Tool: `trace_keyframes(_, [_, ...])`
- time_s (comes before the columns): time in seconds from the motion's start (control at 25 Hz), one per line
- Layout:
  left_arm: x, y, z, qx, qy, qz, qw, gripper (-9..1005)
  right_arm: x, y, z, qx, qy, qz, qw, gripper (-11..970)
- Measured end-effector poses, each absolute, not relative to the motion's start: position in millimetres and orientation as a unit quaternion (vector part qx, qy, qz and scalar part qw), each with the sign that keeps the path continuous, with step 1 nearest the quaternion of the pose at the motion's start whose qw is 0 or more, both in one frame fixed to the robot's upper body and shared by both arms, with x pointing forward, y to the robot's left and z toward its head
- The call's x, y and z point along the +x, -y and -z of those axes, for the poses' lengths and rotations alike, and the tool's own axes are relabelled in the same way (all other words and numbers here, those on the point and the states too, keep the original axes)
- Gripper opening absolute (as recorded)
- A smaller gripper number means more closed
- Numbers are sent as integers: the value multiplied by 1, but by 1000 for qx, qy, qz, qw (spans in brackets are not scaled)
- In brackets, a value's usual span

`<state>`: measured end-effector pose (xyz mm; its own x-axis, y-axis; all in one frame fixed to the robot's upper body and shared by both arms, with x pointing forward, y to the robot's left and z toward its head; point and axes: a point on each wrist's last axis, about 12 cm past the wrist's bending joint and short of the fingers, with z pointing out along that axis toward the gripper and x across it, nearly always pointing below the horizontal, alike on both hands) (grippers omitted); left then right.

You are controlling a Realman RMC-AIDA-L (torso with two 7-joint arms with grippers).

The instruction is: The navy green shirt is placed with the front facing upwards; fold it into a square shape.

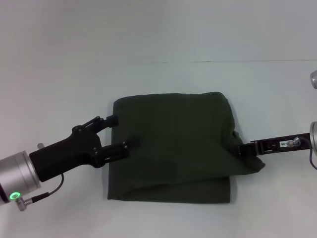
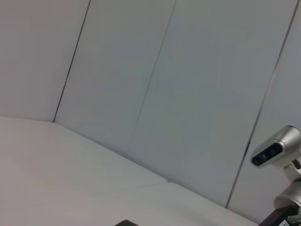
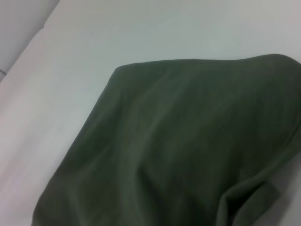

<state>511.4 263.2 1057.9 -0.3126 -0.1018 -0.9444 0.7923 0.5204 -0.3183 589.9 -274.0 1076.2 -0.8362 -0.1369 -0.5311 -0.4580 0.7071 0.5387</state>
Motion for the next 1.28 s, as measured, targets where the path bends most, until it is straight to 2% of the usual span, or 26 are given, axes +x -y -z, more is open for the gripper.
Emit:
trace_keyframes(0.2, [516,-263,-1058,243,-699,415,530,949,592,280,-1080,-172,-897,-334,234,273])
trace_keyframes(0.44, [522,-263,-1058,232,-706,407,531,949,594,302,-1093,-153,-896,-323,265,482])
trace_keyframes(0.56, [524,-264,-1060,226,-704,405,538,949,595,305,-1104,-157,-888,-329,280,729])
trace_keyframes(0.76, [526,-267,-1062,218,-702,406,543,949,597,296,-1116,-172,-868,-357,301,725])
trace_keyframes(0.96, [526,-270,-1064,208,-700,405,550,950,598,280,-1115,-187,-845,-388,315,721])
trace_keyframes(1.2, [526,-275,-1066,192,-694,406,562,950,594,254,-1102,-239,-820,-411,319,542])
trace_keyframes(1.28, [525,-275,-1066,189,-694,407,562,950,591,246,-1096,-263,-816,-411,311,452])
